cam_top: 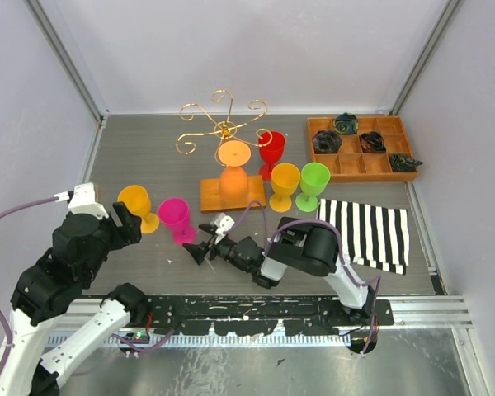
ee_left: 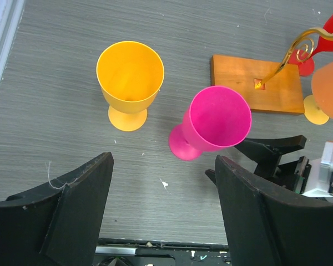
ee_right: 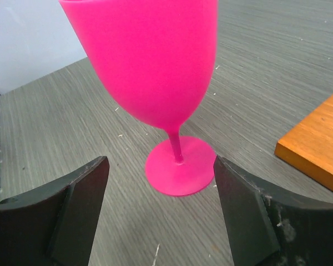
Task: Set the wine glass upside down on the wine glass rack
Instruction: Pick up the wine glass at the center of the board.
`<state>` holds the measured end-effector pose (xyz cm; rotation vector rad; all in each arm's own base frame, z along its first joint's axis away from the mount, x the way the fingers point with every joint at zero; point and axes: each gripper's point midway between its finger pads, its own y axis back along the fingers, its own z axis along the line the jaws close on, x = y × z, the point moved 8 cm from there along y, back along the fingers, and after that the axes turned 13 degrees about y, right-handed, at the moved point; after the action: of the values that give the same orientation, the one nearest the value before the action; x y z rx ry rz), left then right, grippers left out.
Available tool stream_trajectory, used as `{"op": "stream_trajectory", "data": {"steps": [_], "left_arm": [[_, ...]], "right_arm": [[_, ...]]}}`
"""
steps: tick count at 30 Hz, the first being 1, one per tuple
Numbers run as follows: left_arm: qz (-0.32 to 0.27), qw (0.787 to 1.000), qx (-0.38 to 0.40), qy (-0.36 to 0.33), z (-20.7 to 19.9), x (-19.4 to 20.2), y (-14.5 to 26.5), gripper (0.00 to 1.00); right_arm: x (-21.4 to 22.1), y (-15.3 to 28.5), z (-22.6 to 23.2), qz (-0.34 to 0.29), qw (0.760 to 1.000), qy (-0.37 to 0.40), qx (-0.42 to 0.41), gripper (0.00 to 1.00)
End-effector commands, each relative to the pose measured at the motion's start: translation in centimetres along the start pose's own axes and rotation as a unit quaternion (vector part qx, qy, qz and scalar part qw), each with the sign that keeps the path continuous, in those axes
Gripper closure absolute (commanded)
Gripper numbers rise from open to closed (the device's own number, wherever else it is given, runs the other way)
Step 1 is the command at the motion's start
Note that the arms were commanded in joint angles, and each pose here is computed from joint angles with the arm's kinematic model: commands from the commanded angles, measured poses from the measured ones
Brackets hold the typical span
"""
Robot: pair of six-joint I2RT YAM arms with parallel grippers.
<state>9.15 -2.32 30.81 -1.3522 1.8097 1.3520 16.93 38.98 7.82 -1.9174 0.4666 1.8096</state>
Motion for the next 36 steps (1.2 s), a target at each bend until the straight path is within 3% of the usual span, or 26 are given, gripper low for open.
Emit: {"op": "stream_trajectory", "data": {"steps": [1,18,36], "left_arm": [[-0.010,1.000,-0.004,0.000,0.3,0.1,0.0,0.19],[-0.009,1.000,-0.001,-0.001,0.3,0.2,-0.1,0.18],[-0.008,1.000,-0.001,-0.001,0.3,0.2,-0.1,0.17]], "right_arm": [[-2.3,-2.0,0.0,-0.087,0.996,0.021,0.016,0.19],[-0.4,-5.4,-0.6,-0.097,0.991,0.062,0.066,0.21],[0.9,-6.9,-1.2,-0.099,0.991,0.060,0.070,0.33]]}}
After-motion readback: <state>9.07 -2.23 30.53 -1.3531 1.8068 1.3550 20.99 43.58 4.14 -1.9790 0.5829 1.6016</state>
